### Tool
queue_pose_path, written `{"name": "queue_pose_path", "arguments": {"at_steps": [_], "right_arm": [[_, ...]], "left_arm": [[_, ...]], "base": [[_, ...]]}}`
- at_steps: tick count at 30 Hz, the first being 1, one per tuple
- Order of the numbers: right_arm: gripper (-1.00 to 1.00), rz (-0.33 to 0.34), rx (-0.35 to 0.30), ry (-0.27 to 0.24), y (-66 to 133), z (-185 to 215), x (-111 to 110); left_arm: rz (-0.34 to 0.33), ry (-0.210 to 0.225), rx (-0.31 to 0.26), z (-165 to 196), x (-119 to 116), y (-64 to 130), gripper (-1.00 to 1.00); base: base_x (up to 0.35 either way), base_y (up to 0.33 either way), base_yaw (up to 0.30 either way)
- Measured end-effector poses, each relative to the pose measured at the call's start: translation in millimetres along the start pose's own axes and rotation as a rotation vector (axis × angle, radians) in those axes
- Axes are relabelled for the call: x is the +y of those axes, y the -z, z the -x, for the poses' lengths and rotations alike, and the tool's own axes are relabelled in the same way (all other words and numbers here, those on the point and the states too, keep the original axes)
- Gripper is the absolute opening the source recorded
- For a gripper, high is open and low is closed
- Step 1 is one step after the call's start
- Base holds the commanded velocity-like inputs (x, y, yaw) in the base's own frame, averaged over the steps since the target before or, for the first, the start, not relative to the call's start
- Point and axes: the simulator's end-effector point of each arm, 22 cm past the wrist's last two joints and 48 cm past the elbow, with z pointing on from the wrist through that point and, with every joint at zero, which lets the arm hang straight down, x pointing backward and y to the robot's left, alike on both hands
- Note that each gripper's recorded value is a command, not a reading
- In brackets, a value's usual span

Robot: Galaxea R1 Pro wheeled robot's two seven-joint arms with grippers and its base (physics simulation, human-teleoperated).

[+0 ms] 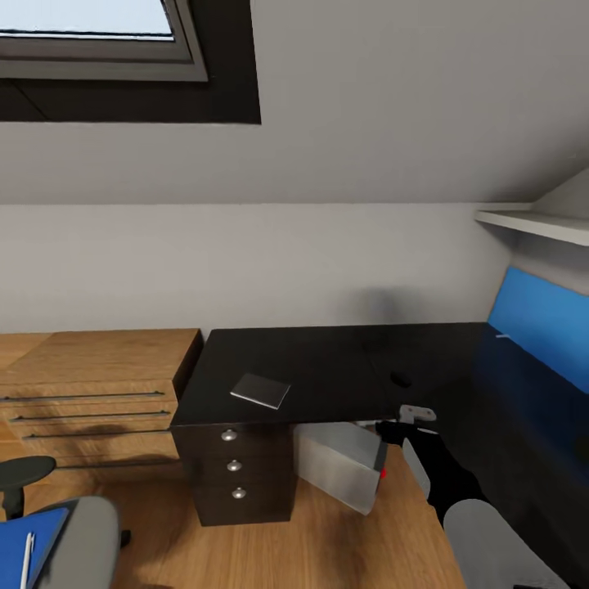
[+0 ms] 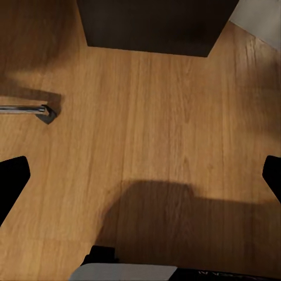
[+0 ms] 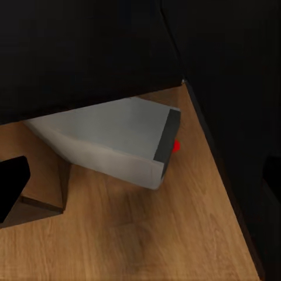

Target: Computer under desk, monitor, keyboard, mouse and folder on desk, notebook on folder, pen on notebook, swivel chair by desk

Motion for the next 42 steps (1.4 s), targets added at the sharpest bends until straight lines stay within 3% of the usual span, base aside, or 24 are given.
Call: {"name": "queue_pose_path", "arguments": {"at_steps": [7,14,33,42], "right_arm": [[1.00,0.001,-0.018,0.006,3.4,18.2,1.5],[1.00,-0.017,-0.014,0.004,3.1,19.9,-11.9],[1.00,-0.063,-0.035,0.011,6.1,35.6,-50.3],[1.00,-0.071,-0.037,0.011,6.0,36.8,-56.9]], "left_arm": [[0.001,0.003,-0.009,3.3,0.0,2.0,1.00],[0.003,0.004,-0.013,4.3,1.0,2.0,1.00],[0.002,0.003,-0.014,4.5,0.9,2.2,1.00],[0.002,0.003,-0.014,4.4,1.0,2.1,1.00]], "base": [[0.000,0.000,0.000],[0.030,0.000,0.000],[0.315,-0.004,0.000],[0.300,-0.067,0.000]]}}
